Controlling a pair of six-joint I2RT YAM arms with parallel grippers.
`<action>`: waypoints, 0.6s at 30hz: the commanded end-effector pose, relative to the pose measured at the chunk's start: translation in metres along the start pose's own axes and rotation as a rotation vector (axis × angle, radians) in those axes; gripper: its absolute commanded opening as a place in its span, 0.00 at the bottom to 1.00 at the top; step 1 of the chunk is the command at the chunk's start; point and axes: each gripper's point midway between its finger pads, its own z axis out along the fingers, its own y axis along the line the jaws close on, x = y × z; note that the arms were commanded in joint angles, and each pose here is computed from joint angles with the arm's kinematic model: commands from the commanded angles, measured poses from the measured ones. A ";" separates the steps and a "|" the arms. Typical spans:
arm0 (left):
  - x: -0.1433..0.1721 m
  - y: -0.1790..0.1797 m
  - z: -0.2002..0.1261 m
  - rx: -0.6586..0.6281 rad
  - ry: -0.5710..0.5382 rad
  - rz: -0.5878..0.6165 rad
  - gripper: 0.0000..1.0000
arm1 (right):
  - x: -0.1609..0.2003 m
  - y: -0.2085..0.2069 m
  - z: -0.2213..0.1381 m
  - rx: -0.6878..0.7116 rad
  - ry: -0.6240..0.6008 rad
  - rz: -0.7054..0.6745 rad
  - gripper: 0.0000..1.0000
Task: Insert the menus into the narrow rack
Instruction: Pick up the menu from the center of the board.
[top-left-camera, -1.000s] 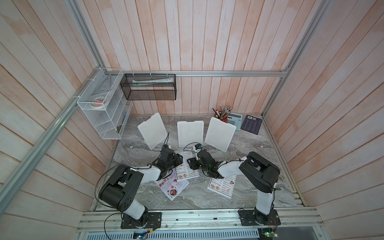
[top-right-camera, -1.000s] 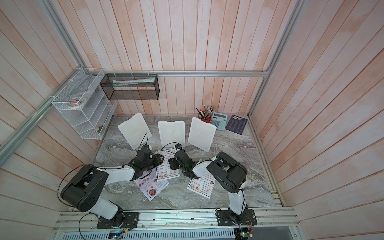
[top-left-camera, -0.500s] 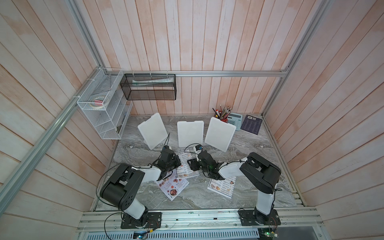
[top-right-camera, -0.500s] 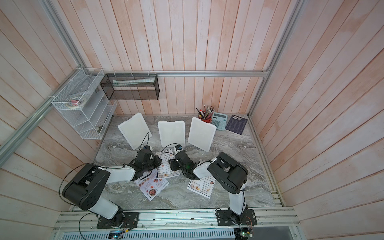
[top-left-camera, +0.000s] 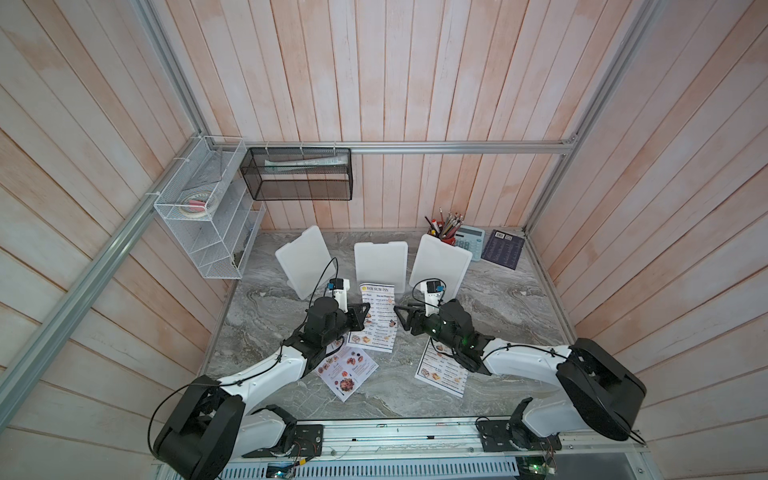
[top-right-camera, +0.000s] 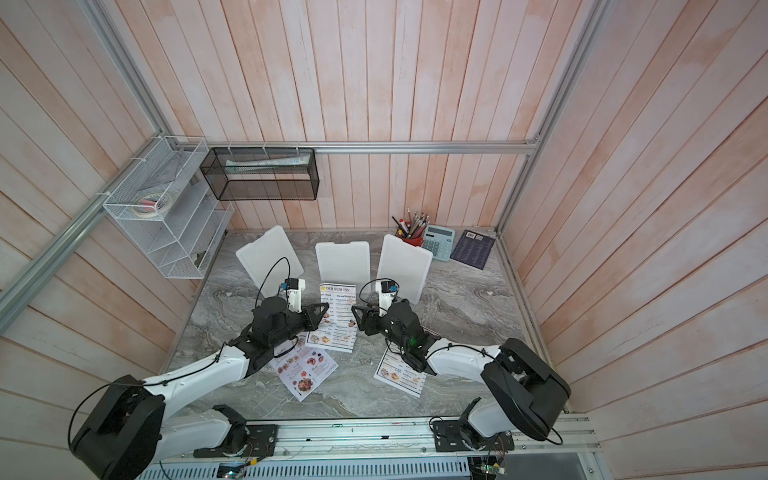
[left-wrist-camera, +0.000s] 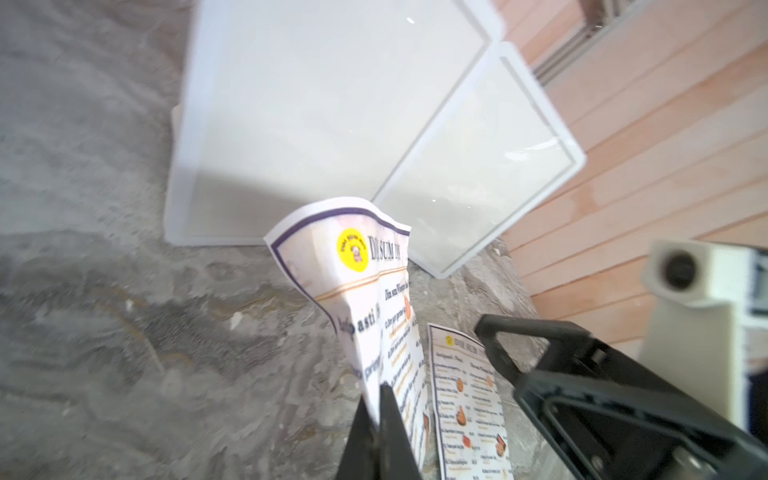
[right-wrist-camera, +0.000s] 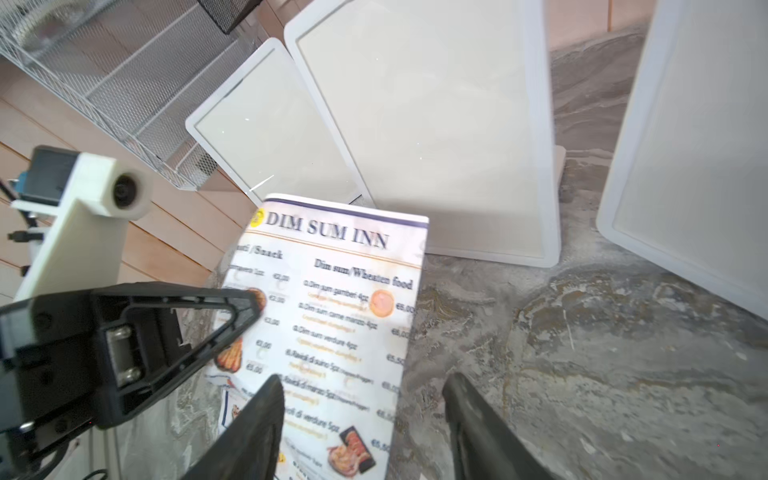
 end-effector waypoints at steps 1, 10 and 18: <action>0.003 -0.025 -0.011 0.087 -0.019 0.114 0.00 | -0.007 0.022 -0.017 -0.171 -0.014 0.045 0.69; -0.006 -0.071 -0.038 0.258 -0.105 0.183 0.00 | -0.005 0.061 -0.029 -0.404 0.030 0.057 0.71; -0.007 -0.076 -0.044 0.271 -0.125 0.197 0.01 | -0.007 0.081 -0.035 -0.559 0.044 0.081 0.00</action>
